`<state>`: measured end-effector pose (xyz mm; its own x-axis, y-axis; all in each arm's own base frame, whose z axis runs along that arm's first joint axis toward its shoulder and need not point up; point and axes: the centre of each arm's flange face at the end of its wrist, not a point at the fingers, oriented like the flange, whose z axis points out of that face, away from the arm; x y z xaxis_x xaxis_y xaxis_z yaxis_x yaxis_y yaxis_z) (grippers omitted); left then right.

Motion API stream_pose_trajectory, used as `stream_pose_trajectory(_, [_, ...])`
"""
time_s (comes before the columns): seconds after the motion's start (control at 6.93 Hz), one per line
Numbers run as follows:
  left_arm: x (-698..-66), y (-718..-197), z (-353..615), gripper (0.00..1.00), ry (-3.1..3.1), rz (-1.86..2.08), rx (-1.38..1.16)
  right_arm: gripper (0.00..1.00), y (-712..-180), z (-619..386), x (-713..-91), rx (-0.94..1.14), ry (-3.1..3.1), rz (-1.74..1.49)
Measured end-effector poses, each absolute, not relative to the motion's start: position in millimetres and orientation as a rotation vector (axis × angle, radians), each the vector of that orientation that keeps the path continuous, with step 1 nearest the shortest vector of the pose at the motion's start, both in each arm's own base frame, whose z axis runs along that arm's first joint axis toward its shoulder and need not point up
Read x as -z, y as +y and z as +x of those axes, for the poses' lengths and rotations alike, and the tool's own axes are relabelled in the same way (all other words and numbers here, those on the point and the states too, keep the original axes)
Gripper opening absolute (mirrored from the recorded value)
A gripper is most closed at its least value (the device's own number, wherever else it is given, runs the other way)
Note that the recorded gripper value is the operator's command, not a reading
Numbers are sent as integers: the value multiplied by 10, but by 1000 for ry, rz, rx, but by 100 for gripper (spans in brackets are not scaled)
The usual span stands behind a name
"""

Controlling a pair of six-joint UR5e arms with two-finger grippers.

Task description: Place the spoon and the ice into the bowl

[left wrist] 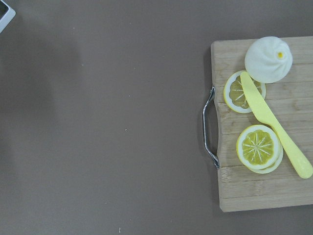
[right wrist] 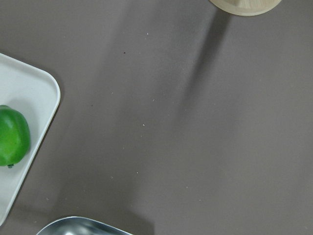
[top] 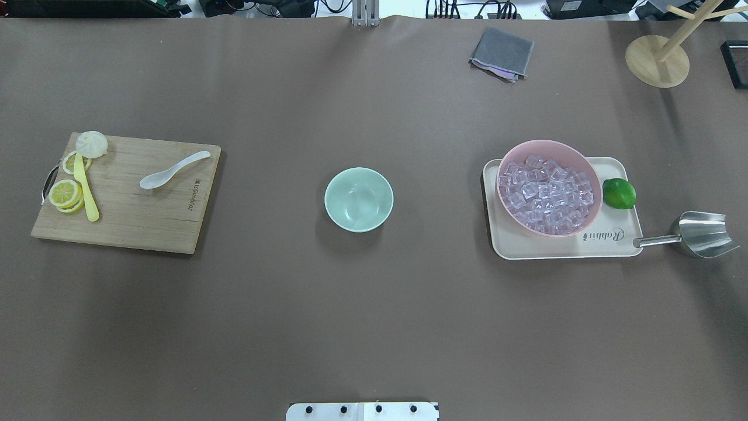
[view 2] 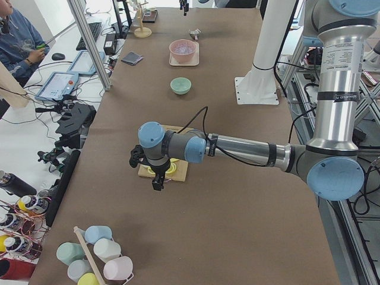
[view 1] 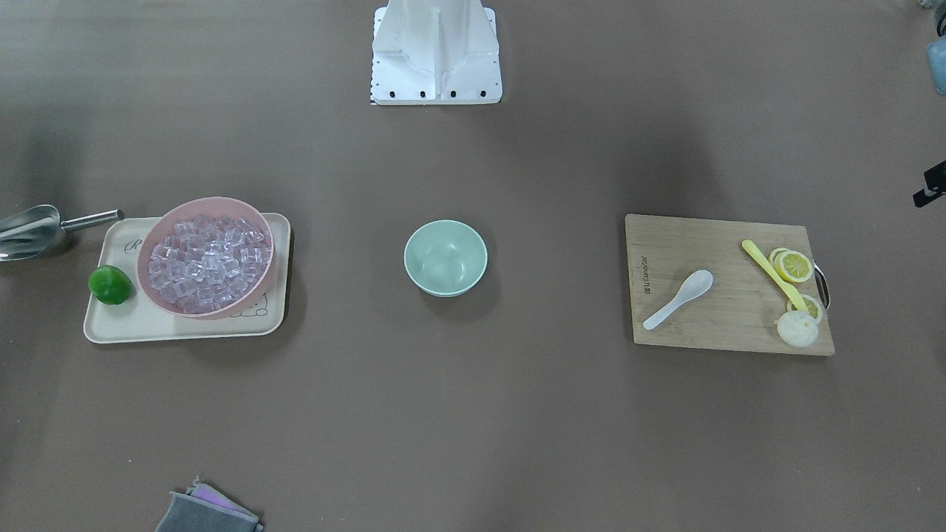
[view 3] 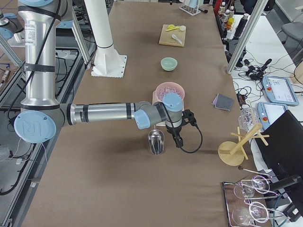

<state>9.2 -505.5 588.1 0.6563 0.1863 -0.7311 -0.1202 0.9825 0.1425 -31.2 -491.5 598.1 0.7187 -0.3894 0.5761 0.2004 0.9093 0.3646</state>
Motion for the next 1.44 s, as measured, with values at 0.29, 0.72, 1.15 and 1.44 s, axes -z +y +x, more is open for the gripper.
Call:
stream_pose_trajectory(0.29, [-5838,-5082,102,98,838,97,-182,100,-4919,-281,-6008,322,-699,282])
stream_pose_trajectory(0.72, [-5890,-5070,83,98,824,99,-182,100,-4921,-11,-6121,261,-711,273])
stream_pose_trajectory(1.15, [-6151,-4933,-73,98,784,65,-136,100,-4904,122,-6314,233,-712,256])
stream_pose_trajectory(1.44, [-6268,-4853,-302,98,777,52,-78,100,-4935,133,-6332,230,-710,257])
